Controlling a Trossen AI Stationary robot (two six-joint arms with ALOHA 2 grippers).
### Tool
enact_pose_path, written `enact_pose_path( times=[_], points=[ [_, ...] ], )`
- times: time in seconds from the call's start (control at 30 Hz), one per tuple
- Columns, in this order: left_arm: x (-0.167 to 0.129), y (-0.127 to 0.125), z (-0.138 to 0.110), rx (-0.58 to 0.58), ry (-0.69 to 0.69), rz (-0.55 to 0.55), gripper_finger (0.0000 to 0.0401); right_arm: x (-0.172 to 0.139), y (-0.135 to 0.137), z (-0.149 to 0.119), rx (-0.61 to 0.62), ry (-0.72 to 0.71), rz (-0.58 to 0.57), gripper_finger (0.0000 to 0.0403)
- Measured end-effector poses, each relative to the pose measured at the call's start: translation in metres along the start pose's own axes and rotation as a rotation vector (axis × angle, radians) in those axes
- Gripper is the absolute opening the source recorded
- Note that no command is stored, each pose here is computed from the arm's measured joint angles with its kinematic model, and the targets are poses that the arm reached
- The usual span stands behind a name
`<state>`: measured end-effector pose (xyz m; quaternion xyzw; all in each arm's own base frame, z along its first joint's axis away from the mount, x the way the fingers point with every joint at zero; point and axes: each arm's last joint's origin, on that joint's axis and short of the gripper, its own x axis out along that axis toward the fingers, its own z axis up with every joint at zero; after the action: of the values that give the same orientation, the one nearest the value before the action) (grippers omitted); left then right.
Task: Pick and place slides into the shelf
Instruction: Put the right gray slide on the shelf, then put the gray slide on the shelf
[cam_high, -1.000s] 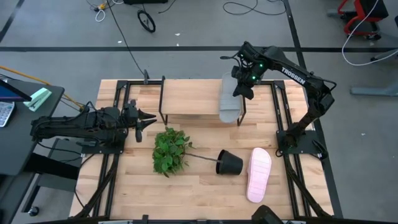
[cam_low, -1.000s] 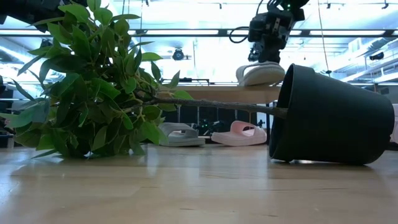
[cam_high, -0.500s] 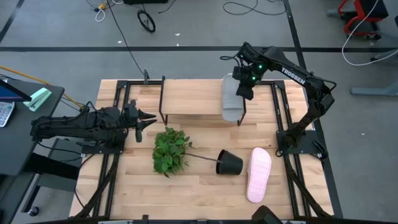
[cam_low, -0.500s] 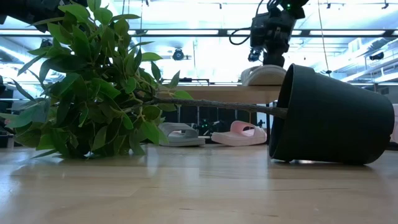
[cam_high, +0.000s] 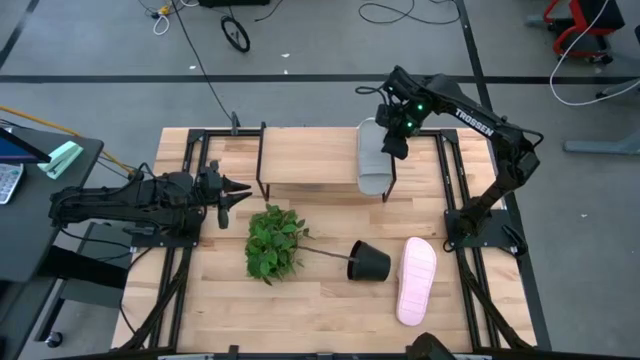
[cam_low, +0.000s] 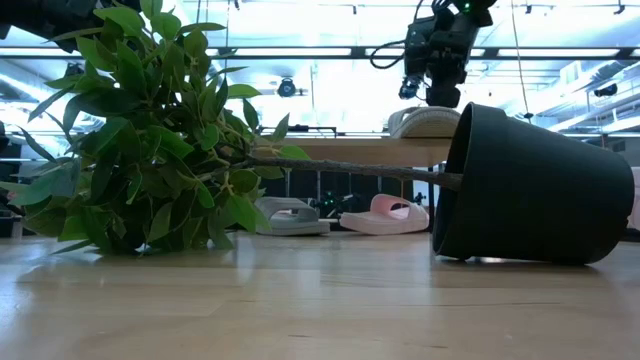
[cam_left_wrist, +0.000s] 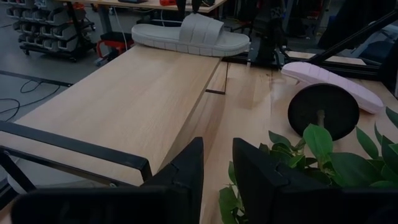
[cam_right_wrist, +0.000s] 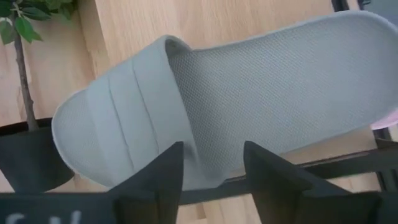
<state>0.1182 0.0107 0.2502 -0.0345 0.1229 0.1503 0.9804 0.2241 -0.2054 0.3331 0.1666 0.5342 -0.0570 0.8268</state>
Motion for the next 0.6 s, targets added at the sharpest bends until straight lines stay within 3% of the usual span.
enact_pose_path(
  times=[0.43,0.6],
  points=[
    [0.0,0.0,0.0,0.034,-0.005,0.008,0.0094,-0.034,0.023,-0.005,-0.031,-0.132,-0.044,0.0231],
    [0.0,0.007,0.006,0.042,-0.062,0.137,0.0092,-0.045,0.049,-0.008,-0.093,-0.175,-0.031,0.0233]
  ],
)
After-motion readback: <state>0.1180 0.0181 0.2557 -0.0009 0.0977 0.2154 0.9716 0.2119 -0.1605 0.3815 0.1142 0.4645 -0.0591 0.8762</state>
